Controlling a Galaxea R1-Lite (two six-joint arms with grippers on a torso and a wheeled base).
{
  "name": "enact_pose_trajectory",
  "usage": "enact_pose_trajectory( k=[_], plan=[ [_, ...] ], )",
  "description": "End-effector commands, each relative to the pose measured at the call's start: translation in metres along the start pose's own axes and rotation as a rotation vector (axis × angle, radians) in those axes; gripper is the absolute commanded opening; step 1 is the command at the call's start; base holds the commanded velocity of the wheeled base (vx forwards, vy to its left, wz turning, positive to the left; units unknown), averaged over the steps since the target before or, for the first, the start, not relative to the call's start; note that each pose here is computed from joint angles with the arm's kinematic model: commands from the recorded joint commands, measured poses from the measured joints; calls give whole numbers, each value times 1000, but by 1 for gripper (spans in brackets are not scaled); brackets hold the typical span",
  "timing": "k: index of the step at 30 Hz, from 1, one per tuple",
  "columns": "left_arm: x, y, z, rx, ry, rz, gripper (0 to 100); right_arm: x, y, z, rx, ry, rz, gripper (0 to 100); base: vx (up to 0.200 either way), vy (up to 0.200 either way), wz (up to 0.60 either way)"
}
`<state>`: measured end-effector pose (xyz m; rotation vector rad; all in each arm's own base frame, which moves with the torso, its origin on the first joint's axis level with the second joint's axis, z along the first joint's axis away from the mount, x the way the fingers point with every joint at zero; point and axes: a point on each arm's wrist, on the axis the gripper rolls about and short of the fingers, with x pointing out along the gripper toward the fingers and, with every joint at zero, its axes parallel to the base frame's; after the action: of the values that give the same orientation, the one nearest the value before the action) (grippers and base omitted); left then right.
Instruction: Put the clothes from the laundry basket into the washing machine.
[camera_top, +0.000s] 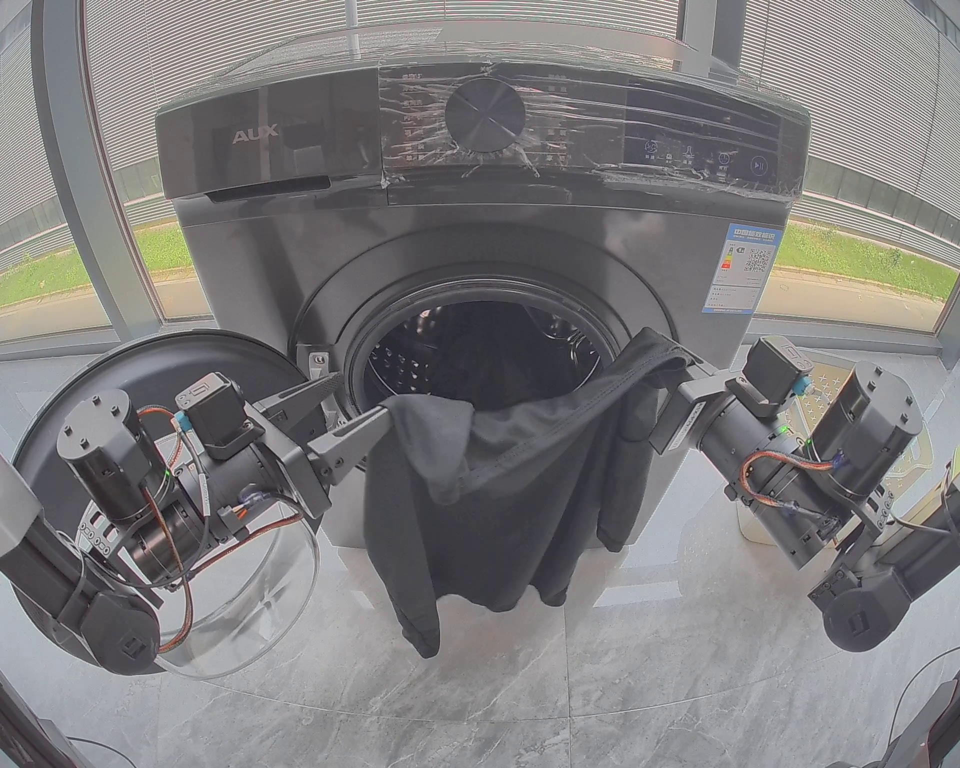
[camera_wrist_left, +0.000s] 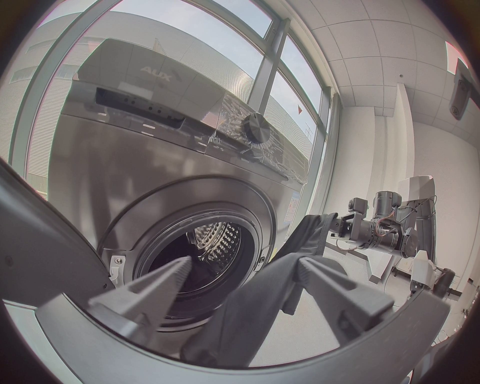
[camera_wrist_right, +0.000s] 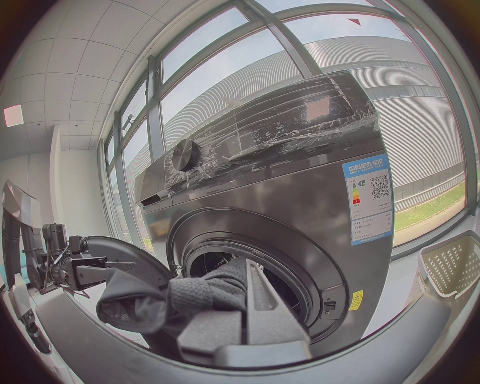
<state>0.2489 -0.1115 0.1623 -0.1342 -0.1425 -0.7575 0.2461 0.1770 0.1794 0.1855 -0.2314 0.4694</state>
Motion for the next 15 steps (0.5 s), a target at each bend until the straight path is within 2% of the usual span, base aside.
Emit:
enact_pose_trajectory(
  k=[1,8,12,15],
  plan=[
    [0,3,-11,-15,40,9,100,1,0,0,1,-1,0,0,0,0,0],
    [0,4,-21,-21,79,14,100,1,0,-1,1,2,-2,0,0,0,0],
    [-2,5,-34,-32,126,20,100,2,0,-1,1,1,-4,0,0,0,0],
    [-3,4,-45,-45,168,19,100,1,6,-2,6,3,14,0,0,0,0]
  ],
)
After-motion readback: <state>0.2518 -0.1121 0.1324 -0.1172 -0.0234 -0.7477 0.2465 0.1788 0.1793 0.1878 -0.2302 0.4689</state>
